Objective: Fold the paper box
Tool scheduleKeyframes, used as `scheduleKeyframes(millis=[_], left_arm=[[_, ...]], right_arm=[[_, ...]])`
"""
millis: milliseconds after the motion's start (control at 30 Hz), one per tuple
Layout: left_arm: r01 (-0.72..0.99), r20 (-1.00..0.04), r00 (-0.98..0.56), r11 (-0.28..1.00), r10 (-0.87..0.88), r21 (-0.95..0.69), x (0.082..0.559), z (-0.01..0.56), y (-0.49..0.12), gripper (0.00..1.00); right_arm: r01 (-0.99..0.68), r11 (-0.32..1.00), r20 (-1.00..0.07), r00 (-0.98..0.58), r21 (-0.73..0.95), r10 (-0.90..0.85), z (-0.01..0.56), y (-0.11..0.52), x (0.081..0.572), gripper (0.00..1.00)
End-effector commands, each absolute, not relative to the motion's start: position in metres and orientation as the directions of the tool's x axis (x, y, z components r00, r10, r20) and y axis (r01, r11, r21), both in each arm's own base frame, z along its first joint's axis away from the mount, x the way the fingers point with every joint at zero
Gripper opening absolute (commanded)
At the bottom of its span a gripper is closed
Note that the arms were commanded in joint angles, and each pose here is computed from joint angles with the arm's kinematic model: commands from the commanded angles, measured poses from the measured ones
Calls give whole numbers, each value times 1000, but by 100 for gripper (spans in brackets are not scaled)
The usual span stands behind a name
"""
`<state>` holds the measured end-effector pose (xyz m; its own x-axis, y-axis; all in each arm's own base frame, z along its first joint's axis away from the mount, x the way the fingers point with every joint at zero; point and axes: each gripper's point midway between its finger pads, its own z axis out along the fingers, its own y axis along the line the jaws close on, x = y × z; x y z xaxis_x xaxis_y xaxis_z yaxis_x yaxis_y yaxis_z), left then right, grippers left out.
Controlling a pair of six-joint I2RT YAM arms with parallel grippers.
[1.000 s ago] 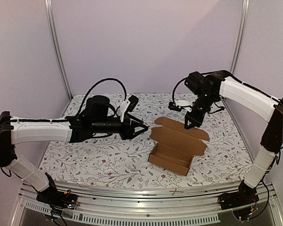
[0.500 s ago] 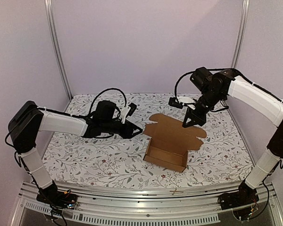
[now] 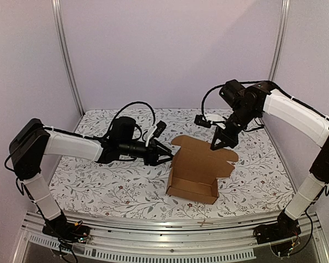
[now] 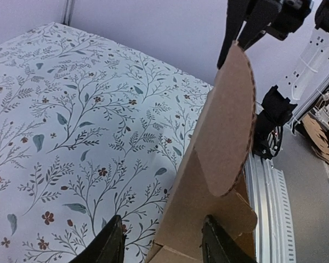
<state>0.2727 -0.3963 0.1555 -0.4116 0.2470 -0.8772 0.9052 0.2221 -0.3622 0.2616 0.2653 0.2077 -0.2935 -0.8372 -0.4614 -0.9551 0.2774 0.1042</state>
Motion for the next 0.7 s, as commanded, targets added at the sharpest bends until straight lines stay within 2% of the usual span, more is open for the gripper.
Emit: scheduleKeyframes(millis=[0,233,533,667], left_arm=[[934,-903,-356,66,240,-350,243,166,-411,50],[935,-910,-345,-1,230,-355,230,169,-425,51],[926,-910,-351,-61,222,-372,223,169,-436,37],[937,-923,-326,-56,203,-344,223,171,-438,49]], right_arm=[[-955,261,-507,-295,140,-810,216,278,261,0],[-955,202,-527,-289,218,-799,219,283,244,0],[-940,35,-588,-242,340,-772,239,289,205,0],[-917,-26,-585,-231,398,-778,242,287,189,0]])
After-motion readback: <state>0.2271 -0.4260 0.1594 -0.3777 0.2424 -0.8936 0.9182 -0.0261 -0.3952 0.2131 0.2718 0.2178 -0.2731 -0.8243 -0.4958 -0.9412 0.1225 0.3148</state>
